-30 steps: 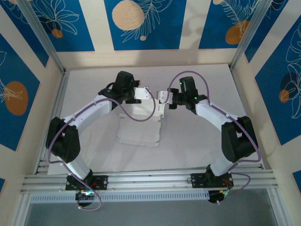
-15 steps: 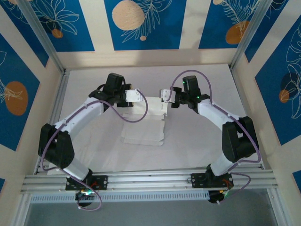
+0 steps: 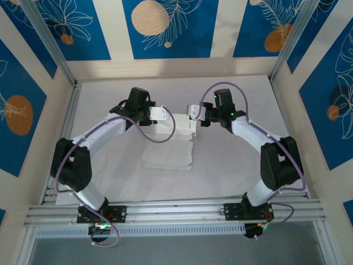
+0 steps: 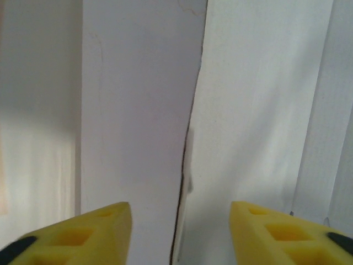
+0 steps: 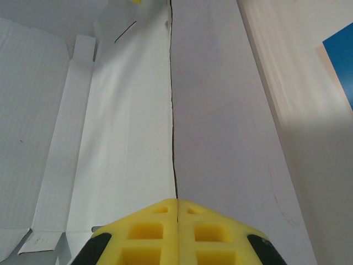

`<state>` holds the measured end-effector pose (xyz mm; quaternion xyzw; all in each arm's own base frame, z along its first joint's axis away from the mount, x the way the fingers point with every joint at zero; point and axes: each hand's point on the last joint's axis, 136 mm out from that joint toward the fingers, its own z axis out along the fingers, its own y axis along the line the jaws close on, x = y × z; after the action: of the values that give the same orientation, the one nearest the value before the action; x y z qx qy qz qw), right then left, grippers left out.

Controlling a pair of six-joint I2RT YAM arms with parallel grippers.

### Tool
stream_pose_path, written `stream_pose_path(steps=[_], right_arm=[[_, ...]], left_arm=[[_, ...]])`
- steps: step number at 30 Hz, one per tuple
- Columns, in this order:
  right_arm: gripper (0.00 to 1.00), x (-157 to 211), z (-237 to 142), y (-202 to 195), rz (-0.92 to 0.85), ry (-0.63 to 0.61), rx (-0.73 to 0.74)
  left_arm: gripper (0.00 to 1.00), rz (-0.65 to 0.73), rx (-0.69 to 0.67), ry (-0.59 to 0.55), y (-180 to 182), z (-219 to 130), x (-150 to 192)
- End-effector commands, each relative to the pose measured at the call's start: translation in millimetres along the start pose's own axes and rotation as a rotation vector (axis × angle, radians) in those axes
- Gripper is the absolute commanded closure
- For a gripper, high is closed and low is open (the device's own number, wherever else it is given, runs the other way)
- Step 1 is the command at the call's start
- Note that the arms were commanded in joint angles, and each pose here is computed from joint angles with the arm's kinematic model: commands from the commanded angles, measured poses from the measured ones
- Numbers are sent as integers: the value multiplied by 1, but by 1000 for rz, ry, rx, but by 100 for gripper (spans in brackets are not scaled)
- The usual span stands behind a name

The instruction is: Fold the paper box

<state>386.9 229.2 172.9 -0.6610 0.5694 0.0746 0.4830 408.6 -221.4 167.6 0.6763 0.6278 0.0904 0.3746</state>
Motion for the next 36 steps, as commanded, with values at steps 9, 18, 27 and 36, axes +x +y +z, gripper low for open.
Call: stream_pose_path(steps=[9,18,27,36], right_arm=[[100,-4,-1,-2,2,2,-9],[72,-35,-13,-20,240,-78,67],[64,-46,-61,-29,625,-119,281],[96,0,-84,-36,1045,87,368]], left_arm=[[98,-14,-36,-24,7,5,-4],[100,78,-351,-2,23,7,-8],[100,169,-528,-8,26,3,-21],[100,168,-615,-69,31,-17,-35]])
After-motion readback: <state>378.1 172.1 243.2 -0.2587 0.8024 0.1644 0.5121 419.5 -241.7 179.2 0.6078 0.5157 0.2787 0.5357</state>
